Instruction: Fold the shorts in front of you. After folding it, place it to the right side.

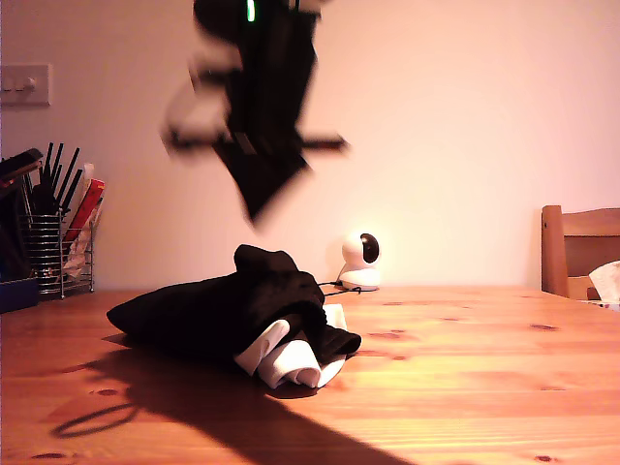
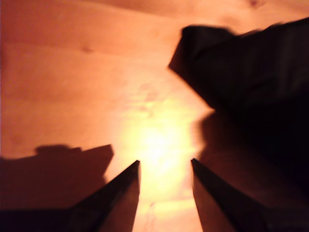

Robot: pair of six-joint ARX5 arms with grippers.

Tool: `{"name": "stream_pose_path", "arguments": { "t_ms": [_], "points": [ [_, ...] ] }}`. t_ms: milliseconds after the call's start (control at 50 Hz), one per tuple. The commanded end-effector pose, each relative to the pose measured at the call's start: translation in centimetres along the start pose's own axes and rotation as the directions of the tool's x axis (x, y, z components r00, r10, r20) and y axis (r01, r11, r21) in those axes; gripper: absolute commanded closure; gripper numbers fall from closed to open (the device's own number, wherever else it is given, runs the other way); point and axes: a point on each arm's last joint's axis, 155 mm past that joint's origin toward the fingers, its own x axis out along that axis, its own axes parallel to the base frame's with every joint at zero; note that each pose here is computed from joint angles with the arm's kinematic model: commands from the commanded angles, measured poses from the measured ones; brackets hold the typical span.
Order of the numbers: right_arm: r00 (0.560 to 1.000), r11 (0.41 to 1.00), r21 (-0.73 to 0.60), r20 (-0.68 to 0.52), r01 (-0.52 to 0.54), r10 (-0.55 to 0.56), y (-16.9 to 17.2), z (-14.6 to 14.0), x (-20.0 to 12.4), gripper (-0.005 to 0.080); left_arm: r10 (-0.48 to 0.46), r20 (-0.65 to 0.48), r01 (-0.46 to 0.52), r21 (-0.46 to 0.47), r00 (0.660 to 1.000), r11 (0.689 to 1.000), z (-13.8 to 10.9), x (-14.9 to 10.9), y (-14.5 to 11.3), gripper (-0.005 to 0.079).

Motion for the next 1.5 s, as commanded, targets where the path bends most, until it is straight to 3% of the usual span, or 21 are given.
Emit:
{"name": "stream_pose_path", "arguments": {
  "t_ms": [0, 260, 460, 680, 920, 1100, 1480],
  "points": [
    [0.999, 0.999, -0.039, 0.033, -0.035, 0.037, 1.2, 0.6, -0.1, 0.0763, -0.016, 0.006, 0.016, 0.010, 1.000, 1.000, 0.4, 0.3, -0.3, 0.0451],
    [0.974, 0.990, -0.069, 0.184, -0.125, 0.136, 1.6, 4.2, 0.1, 0.0763, -0.110, 0.082, 0.101, 0.100, 0.991, 0.990, 2.5, 0.0, -2.1, 0.0494],
    [0.935, 0.970, -0.112, 0.264, -0.215, 0.237, 2.3, 5.1, 1.0, 0.0763, -0.233, 0.140, 0.203, 0.201, 0.962, 0.958, 4.2, -0.6, -4.5, 0.0772],
    [0.912, 0.941, -0.120, 0.235, -0.316, 0.337, 3.0, 2.0, 3.6, 0.0763, -0.331, 0.170, 0.278, 0.277, 0.928, 0.920, 5.2, -1.2, -6.5, 0.0762],
    [0.912, 0.924, -0.120, 0.157, -0.364, 0.380, 4.0, -1.1, 6.2, 0.0763, -0.404, 0.125, 0.331, 0.384, 0.906, 0.862, 4.2, -1.0, -9.4, 0.0762],
    [0.939, 0.938, -0.086, 0.048, -0.336, 0.341, 3.4, -4.3, 7.8, 0.0763, -0.421, 0.099, 0.345, 0.424, 0.902, 0.838, 3.5, -0.6, -10.8, 0.0762],
    [0.988, 0.997, 0.010, -0.132, -0.080, 0.080, -1.5, -9.1, 9.0, 0.0764, -0.437, 0.065, 0.367, 0.441, 0.897, 0.819, 2.6, -0.2, -12.2, 0.0762]
  ]
}}
